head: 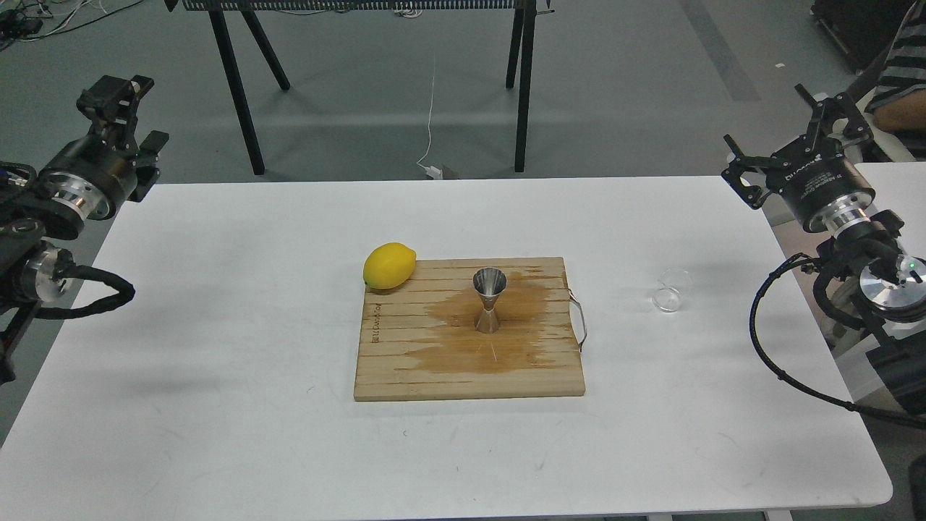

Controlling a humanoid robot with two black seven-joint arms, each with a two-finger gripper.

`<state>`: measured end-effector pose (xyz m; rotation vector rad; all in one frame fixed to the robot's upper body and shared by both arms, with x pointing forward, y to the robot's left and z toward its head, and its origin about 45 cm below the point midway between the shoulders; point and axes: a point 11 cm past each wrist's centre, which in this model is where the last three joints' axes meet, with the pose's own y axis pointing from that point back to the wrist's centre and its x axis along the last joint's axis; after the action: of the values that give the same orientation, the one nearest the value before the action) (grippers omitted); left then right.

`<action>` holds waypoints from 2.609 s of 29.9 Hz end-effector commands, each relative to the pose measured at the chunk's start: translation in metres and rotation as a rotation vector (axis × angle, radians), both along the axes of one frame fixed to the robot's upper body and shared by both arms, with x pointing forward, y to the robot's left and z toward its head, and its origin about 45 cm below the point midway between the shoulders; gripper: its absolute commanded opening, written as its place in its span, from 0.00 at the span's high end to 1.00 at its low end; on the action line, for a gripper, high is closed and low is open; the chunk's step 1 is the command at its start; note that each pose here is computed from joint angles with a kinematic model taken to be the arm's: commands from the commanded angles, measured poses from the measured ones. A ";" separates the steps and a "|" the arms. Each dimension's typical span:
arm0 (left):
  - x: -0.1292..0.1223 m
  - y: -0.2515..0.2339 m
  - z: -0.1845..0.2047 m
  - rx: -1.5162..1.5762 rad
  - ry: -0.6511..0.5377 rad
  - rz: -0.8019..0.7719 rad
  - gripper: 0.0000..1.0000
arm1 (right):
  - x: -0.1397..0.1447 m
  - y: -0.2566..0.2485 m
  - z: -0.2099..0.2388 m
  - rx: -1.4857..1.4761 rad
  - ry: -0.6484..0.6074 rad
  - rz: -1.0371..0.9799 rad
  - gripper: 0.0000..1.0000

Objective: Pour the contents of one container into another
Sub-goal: 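Withdraw the left gripper away from the jigger, then move the right gripper toward the small clear glass cup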

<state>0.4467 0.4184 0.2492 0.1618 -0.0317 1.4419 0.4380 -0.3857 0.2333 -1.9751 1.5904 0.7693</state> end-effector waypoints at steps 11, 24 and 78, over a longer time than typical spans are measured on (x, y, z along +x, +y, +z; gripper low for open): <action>0.025 -0.044 -0.011 -0.435 -0.007 -0.110 0.02 | -0.050 -0.023 0.031 -0.109 -0.033 0.061 0.01; 0.025 -0.039 -0.008 -0.422 -0.013 -0.096 0.01 | -0.152 -0.089 -0.039 0.123 0.132 -0.167 0.01; 0.025 -0.025 0.005 -0.399 -0.035 -0.082 0.01 | -0.103 0.084 -0.184 0.548 0.605 -0.348 0.01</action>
<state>0.4723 0.3930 0.2533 -0.1902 0.2192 1.3415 0.3339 -0.3075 0.0507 -1.0833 1.7254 1.5344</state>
